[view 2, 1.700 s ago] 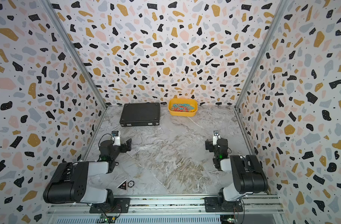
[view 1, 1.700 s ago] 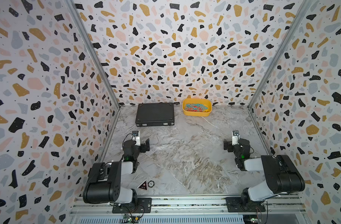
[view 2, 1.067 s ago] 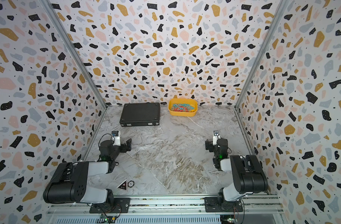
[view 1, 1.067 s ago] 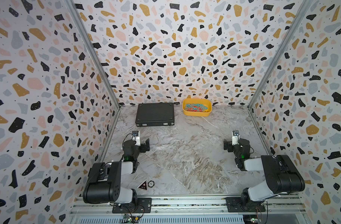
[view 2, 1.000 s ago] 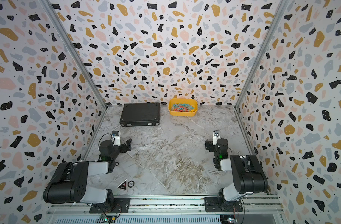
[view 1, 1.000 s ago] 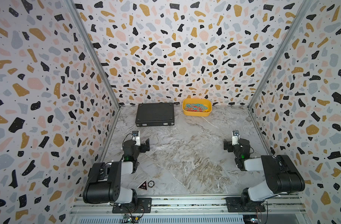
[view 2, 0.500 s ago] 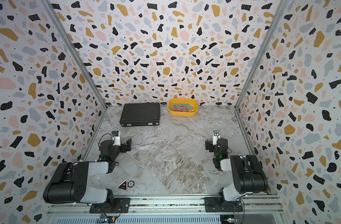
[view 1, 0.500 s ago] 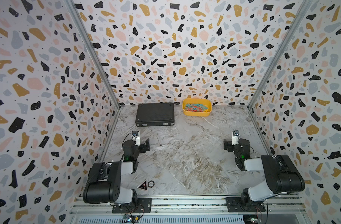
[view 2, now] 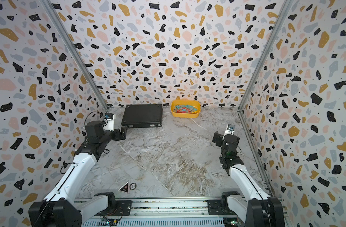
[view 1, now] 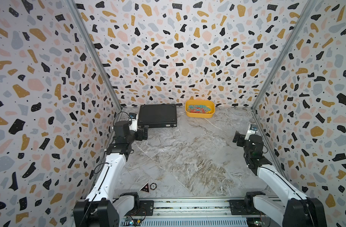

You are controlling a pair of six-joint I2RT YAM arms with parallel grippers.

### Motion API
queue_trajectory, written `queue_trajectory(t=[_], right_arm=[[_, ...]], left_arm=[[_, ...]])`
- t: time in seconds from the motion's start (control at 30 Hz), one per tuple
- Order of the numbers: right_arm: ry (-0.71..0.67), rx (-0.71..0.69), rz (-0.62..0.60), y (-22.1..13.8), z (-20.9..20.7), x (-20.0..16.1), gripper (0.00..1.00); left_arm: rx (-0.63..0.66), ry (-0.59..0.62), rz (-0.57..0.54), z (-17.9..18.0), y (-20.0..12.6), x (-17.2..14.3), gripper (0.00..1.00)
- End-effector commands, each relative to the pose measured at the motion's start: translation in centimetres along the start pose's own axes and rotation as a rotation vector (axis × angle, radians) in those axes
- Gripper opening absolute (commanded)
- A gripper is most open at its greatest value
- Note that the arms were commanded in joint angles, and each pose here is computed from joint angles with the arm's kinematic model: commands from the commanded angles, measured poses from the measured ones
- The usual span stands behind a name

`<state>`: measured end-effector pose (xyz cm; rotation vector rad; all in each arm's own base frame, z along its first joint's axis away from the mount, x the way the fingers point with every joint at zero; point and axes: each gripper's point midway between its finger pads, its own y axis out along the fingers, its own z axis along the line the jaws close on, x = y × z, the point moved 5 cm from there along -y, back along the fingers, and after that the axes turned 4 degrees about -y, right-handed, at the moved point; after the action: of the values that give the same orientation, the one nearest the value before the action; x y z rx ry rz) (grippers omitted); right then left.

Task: Take the clothespins out of the storage box
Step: Move the storage box to the center of the board.

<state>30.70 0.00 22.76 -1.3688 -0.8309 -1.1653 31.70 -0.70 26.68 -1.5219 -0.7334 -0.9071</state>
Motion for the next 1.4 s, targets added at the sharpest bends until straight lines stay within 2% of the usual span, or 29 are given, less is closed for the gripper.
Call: queue_trajectory(t=[0.0,0.03,0.13,0.2,0.27,0.3,0.4,0.57,0.97,1.37], right_arm=[[0.197,0.058,0.187,-1.2,0.7,-1.3,0.99],[0.196,0.103,0.200,-1.2,1.5,-0.6,0.99],[0.195,0.147,0.351,-0.1,3.0,0.5,0.99],[0.177,0.191,0.473,1.5,4.5,1.3,0.90],[0.166,0.269,0.561,3.4,6.3,2.0,0.76],[0.169,0.298,0.591,4.4,7.0,2.1,0.74],[0.169,0.362,0.681,7.3,8.8,2.5,0.73],[0.134,0.441,0.750,12.3,11.2,3.1,0.70],[0.099,0.492,0.708,22.6,14.1,2.3,0.63],[0.081,0.465,0.615,29.0,15.0,1.4,0.60]], left_arm=[[-0.083,-0.002,0.344,-1.5,-2.7,-5.0,1.00],[-0.087,-0.008,0.365,-1.6,-3.2,-5.0,1.00],[-0.118,-0.029,0.422,-2.2,-4.5,-5.4,1.00],[-0.138,-0.043,0.435,-2.5,-4.6,-6.1,1.00],[-0.138,-0.085,0.425,-2.5,-3.8,-6.8,1.00],[-0.137,-0.109,0.422,-2.5,-3.4,-7.2,1.00],[-0.184,-0.094,0.467,-2.9,-3.0,-8.1,1.00],[-0.129,-0.074,0.471,-2.2,-2.7,-8.5,1.00],[-0.142,-0.067,0.444,-2.4,-3.0,-8.4,1.00],[-0.177,-0.076,0.456,-2.8,-2.8,-8.7,1.00]])
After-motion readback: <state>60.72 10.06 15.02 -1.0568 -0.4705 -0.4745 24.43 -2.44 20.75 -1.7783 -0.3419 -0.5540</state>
